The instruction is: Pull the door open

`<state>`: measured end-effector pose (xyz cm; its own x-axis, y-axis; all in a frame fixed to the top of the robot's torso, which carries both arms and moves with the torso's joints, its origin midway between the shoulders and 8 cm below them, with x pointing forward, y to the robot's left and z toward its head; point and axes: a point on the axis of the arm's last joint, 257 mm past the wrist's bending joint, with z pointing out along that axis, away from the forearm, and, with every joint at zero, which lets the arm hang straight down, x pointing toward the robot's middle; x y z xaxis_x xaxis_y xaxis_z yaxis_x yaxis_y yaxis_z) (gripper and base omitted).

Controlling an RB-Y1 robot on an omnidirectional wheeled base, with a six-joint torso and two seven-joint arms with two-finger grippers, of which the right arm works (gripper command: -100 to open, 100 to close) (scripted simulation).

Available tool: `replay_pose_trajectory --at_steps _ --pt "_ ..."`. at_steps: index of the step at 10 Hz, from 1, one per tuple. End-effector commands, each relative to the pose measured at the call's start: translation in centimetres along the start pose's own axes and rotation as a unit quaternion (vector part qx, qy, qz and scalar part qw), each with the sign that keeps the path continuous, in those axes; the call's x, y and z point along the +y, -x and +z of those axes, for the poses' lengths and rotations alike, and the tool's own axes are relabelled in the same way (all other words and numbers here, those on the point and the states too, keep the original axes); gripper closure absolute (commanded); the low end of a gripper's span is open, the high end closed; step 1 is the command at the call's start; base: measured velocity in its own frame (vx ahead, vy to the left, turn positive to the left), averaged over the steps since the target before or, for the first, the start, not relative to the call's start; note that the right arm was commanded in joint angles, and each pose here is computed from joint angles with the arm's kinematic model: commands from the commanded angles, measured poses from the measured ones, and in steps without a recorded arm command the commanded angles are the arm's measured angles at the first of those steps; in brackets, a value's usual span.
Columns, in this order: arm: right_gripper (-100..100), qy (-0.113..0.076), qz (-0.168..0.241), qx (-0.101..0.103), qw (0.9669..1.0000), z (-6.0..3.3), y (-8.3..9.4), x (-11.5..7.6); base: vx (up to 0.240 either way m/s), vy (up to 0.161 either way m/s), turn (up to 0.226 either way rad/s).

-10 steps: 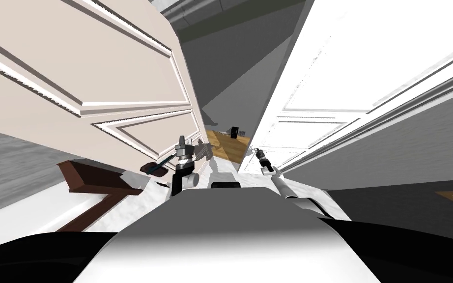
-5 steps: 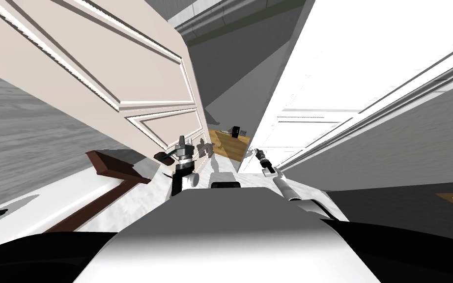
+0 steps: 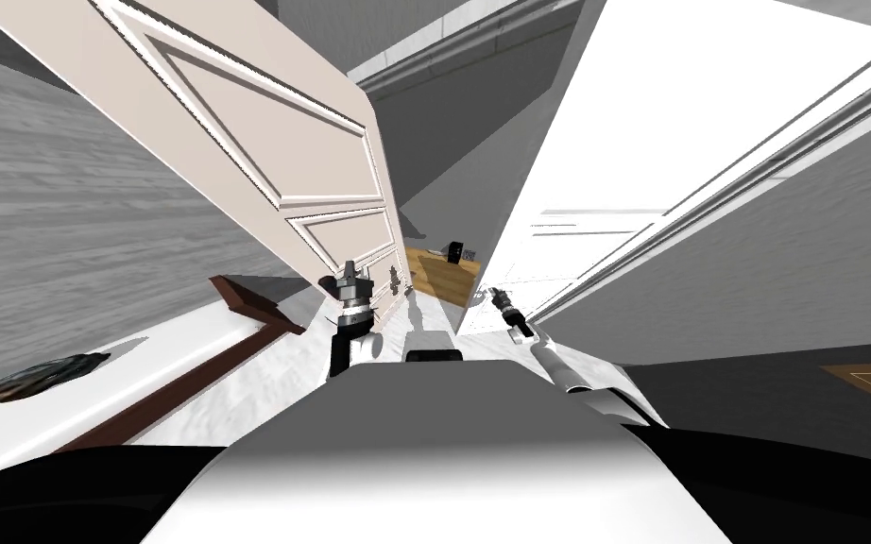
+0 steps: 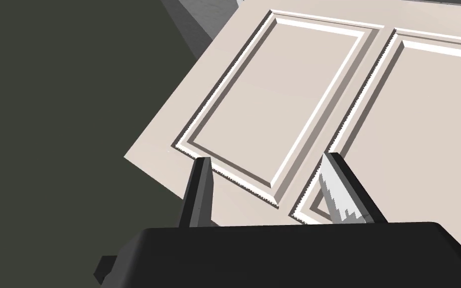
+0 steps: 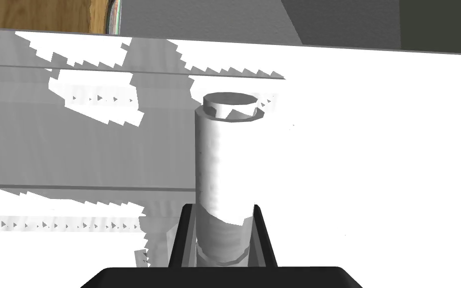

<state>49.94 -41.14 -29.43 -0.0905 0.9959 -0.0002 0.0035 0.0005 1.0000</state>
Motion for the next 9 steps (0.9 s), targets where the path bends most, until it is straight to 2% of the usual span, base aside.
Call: replay_pose_trajectory --at_steps 1,2,3,9 --pt "100 0.0 0.0 0.0 1.0 0.0 0.0 0.0 -0.09 -0.032 0.016" --pt "100 -0.001 0.0 0.013 0.9999 -1.01 -0.1 -0.2 -0.135 -0.062 0.113" --pt "100 0.0 -0.001 0.016 0.9999 -1.28 -0.1 -0.2 -0.19 -0.11 0.115" --pt "100 0.002 -0.001 0.067 0.9977 -4.81 -0.1 0.1 -0.192 -0.108 0.116"
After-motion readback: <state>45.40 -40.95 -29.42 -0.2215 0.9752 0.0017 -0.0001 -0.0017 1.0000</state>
